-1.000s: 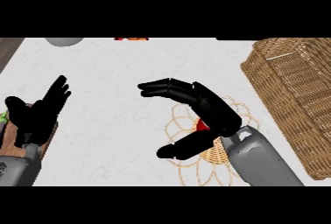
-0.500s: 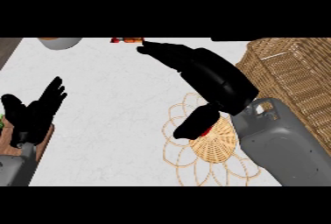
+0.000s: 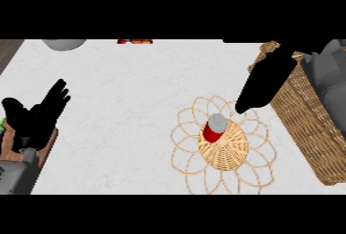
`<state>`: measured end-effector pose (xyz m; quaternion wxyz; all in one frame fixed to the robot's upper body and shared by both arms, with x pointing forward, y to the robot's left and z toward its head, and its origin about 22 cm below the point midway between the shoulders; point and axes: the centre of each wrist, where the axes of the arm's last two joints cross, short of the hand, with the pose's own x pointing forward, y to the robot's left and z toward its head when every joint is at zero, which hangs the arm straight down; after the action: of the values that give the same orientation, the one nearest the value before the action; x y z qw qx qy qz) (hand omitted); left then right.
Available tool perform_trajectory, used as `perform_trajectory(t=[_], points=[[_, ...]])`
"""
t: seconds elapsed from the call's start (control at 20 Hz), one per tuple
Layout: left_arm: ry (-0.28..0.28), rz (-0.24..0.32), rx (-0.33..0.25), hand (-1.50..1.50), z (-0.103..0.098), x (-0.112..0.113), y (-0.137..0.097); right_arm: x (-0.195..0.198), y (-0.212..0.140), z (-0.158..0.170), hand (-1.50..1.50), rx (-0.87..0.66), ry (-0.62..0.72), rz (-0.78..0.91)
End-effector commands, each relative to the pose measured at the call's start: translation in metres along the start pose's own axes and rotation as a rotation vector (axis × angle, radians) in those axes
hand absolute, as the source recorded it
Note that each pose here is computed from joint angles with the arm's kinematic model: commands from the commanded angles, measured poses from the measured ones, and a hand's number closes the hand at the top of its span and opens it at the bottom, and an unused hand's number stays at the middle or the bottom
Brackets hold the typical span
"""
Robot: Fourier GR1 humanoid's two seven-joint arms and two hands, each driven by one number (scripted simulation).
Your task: Pick the can from the placemat and place it in the basket
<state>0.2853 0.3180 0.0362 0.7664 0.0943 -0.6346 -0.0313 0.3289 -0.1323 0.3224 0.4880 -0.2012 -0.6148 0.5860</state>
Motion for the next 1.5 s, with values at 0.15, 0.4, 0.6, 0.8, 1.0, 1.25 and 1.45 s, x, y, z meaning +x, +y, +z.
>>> perform_trajectory(t=[0.15, 0.4, 0.6, 0.8, 1.0, 1.25, 1.45], points=[[0.005, 0.011, -0.007, 0.0, -0.006, 0.01, 0.002, -0.045, -0.026, 0.019, -1.5, 0.205, 0.025, -0.034], [-0.001, 0.003, -0.015, 0.0, 0.004, -0.001, -0.014, -0.058, -0.035, 0.054, -1.5, 0.19, -0.045, -0.139], [0.012, 0.012, -0.003, 0.0, 0.004, 0.004, 0.002, -0.088, -0.018, 0.087, -1.5, 0.091, -0.058, -0.196], [0.006, -0.004, -0.006, 0.0, 0.008, -0.004, -0.001, -0.106, 0.022, 0.084, -1.5, 0.102, -0.06, -0.233], [-0.003, -0.006, -0.014, 0.0, -0.002, 0.001, -0.006, -0.123, 0.057, 0.078, -1.5, 0.085, -0.071, -0.242], [0.007, 0.011, -0.018, 0.0, -0.005, -0.016, 0.007, -0.115, 0.118, 0.063, -1.5, 0.033, -0.103, -0.264], [-0.026, 0.008, -0.003, 0.0, -0.007, 0.016, 0.002, -0.127, 0.135, 0.032, -1.5, -0.024, -0.12, -0.33]])
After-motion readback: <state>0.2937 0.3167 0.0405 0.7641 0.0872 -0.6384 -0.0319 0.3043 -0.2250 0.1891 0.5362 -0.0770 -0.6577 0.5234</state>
